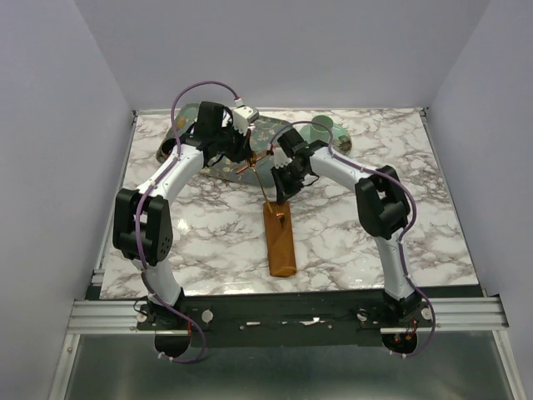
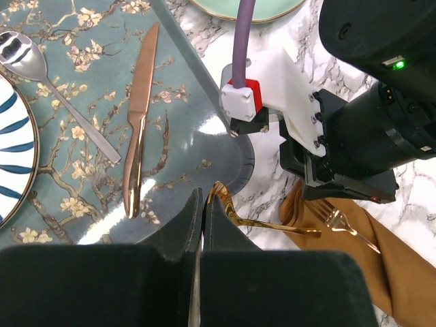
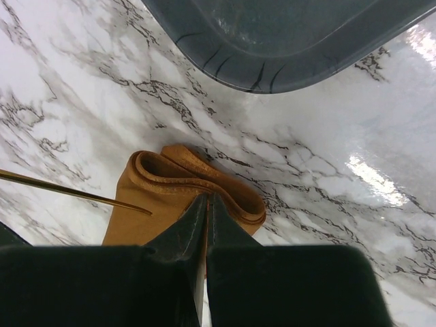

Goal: Fold the napkin into a case and place the utensils inside
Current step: Move the fork to the folded napkin.

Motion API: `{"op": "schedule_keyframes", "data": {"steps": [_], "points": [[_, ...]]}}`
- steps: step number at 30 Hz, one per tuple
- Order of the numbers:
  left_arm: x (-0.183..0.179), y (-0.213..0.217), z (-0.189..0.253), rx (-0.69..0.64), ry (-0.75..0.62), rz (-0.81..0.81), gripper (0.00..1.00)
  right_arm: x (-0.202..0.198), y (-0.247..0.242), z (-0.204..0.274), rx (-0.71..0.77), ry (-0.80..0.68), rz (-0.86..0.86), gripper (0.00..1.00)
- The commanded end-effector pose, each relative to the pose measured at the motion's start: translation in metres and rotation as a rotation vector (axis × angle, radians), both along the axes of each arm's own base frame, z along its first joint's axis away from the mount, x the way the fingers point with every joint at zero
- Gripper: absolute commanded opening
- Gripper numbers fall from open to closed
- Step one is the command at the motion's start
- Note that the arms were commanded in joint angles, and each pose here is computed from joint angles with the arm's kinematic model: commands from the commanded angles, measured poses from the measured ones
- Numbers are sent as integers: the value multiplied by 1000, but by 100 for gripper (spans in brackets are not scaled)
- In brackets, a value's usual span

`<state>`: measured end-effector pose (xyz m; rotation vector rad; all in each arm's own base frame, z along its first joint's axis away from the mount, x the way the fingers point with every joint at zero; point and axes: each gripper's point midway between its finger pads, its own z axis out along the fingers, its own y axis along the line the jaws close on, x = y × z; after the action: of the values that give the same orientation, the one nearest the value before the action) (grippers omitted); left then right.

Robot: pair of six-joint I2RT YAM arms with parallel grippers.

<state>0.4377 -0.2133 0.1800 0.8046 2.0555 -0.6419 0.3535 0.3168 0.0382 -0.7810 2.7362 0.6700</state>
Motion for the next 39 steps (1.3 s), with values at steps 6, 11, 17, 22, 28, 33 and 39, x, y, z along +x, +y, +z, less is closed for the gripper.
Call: {"op": "schedule_keyframes", "data": {"steps": [6,11,17,22,28,33,39], "points": [[-5,-3,-8,-2,14,-14,0,-17,-2,6,-7,2,30,12],[-13,-12,7,-38,-21,-87,0,-8,8,39,63,-66,39,20],[-31,-17,14,-49,-22,-183,0,-2,2,70,109,-135,44,33],[-52,-23,-3,-42,51,-279,0,2,-22,68,102,-106,-7,41],[-68,-33,-15,-83,166,-371,0,18,-60,74,136,-69,-81,71],[-73,-44,-28,-141,249,-404,0,28,-80,82,167,-77,-111,94],[-70,-52,-38,-179,290,-427,0,25,-88,81,174,-52,-122,97]]}}
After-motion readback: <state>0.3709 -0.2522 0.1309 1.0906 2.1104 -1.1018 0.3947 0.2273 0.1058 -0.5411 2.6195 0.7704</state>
